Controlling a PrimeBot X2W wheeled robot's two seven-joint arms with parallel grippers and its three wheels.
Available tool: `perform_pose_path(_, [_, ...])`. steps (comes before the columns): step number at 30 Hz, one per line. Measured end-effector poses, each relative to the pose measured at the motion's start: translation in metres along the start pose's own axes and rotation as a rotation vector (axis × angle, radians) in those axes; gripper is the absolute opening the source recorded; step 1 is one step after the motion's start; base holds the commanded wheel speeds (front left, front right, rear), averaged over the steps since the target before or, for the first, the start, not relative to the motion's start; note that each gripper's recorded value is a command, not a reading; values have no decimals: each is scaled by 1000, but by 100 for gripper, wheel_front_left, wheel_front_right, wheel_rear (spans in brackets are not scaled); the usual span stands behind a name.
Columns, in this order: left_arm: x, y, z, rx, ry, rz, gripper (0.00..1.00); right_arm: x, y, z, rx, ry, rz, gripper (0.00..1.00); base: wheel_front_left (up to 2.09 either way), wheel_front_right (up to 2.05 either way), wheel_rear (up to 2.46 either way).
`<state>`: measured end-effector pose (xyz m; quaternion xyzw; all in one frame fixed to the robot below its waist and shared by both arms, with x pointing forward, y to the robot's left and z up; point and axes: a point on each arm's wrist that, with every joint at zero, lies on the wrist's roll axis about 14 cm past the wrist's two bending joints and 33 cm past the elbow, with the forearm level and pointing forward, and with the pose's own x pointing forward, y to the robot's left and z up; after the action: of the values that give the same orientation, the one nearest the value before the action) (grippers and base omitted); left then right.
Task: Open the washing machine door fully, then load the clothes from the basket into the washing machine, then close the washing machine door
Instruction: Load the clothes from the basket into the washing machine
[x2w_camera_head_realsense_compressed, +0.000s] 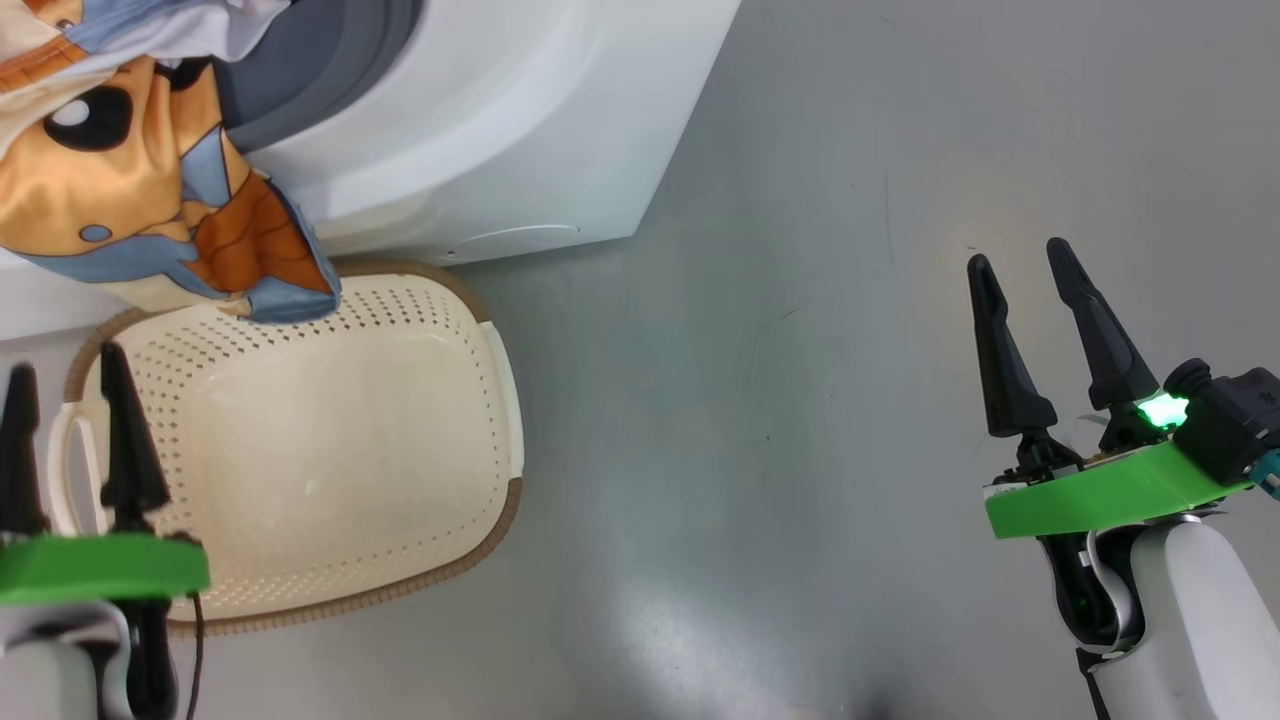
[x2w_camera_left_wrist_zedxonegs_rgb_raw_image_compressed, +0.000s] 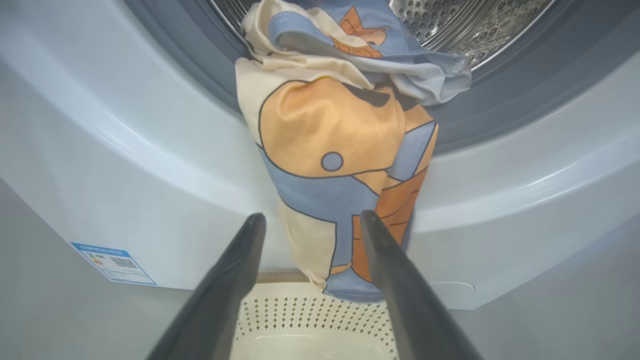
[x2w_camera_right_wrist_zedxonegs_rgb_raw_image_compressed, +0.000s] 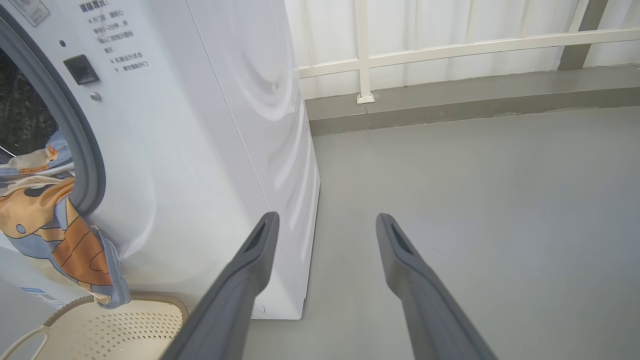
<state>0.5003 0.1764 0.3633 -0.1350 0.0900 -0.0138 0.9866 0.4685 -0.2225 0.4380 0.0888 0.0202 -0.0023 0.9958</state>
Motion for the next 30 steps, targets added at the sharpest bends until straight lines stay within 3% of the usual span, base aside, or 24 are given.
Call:
perform_pose_path(20, [-15, 1, -8, -4, 26, 13, 100, -1, 0, 3, -4, -5, 2, 100, 0, 0, 0])
perform_pose_path(30, [9, -8, -31, -10, 99, -24, 100, 0, 5, -4, 3, 11, 15, 100, 0, 0, 0])
